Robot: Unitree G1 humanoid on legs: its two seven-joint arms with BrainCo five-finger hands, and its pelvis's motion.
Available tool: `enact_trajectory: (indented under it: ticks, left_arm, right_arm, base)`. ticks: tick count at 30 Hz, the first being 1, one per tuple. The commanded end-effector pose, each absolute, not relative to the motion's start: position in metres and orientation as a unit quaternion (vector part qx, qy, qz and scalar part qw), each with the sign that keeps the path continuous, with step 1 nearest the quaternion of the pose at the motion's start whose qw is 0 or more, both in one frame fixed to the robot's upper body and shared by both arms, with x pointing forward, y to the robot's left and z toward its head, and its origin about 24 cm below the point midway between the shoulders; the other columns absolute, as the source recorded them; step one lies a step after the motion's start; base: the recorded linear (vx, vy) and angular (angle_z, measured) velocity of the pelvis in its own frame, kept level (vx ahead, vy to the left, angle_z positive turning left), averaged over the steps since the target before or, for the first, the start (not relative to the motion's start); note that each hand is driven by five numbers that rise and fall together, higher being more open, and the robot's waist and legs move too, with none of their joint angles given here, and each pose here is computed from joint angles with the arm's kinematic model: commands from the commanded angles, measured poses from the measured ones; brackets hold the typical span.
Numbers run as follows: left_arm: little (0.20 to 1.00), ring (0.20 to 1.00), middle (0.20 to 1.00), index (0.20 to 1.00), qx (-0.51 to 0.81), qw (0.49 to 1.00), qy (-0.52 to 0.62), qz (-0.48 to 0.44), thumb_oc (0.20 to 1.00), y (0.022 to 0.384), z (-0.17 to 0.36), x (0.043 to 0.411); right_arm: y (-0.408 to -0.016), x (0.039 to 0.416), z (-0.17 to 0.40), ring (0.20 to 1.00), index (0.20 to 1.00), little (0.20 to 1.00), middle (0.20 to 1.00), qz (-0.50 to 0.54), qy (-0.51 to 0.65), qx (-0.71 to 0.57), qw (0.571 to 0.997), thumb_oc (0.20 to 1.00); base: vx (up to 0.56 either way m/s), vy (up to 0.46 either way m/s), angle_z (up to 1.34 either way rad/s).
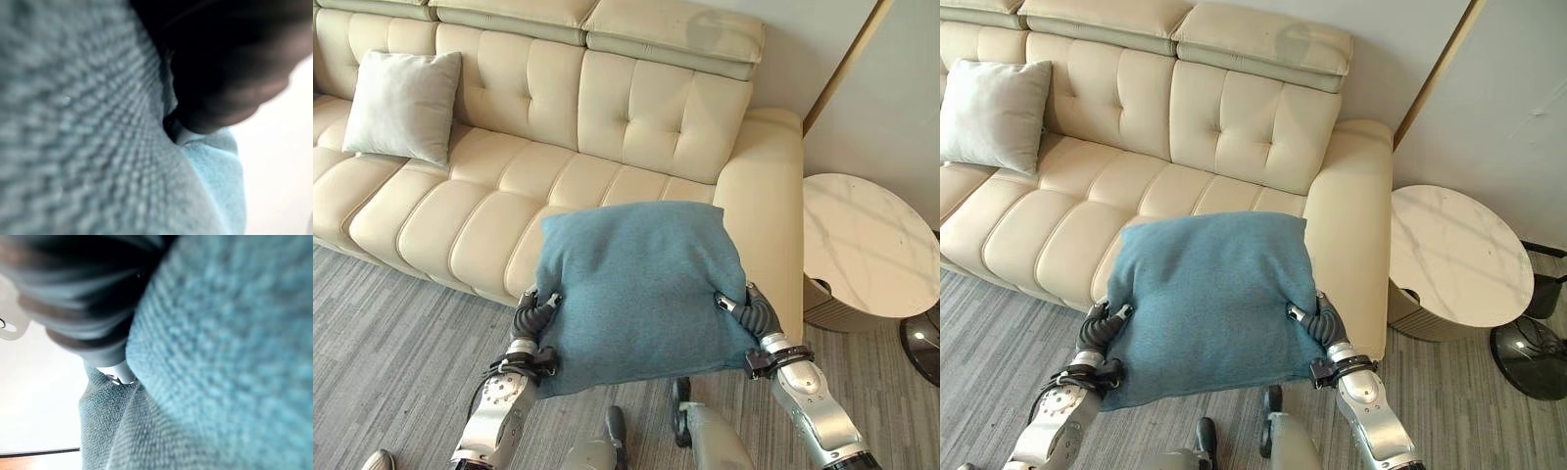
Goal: Pick up all the scattered cushions and arrange them neatly on the sofa.
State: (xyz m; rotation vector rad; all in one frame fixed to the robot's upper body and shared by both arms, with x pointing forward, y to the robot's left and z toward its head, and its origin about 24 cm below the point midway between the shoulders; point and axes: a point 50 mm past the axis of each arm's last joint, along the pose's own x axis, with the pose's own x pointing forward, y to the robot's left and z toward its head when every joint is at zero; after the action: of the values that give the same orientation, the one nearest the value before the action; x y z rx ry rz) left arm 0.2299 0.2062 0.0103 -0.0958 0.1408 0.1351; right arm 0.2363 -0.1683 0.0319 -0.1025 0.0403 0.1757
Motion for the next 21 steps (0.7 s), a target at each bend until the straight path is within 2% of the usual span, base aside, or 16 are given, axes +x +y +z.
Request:
enact_trajectory:
  ticks: [1, 7, 12, 21]
  left_arm:
    - [0.2, 0.2, 0.2, 0.2, -0.047, 0.997, -0.047, -0.025, 0.2, 0.176, 0.052, 0.238]
    - [0.2, 0.2, 0.2, 0.2, -0.059, 0.996, -0.048, -0.043, 0.2, 0.168, 0.053, 0.242]
    - [0.2, 0.2, 0.2, 0.2, -0.056, 0.996, -0.051, -0.047, 0.2, 0.164, 0.054, 0.245]
    - [0.2, 0.2, 0.2, 0.2, -0.055, 0.996, -0.054, -0.052, 0.2, 0.162, 0.055, 0.248]
  right_arm:
    - [-0.151, 0.24, 0.072, 0.2, 0.2, 0.2, 0.2, 0.128, -0.091, 0.007, 0.987, 0.2]
    - [-0.164, 0.244, 0.071, 0.2, 0.2, 0.2, 0.2, 0.108, -0.085, -0.019, 0.99, 0.2]
    - [-0.172, 0.248, 0.074, 0.2, 0.2, 0.2, 0.2, 0.089, -0.09, -0.035, 0.991, 0.2]
    - [-0.173, 0.251, 0.067, 0.2, 0.2, 0.2, 0.2, 0.066, -0.077, -0.06, 0.993, 0.2]
  base:
    - [0.33, -0.089, 0.7]
    - [0.19, -0.068, 0.44]
    - [0.11, 0.078, -0.46]
    - [0.13, 0.294, -0.5]
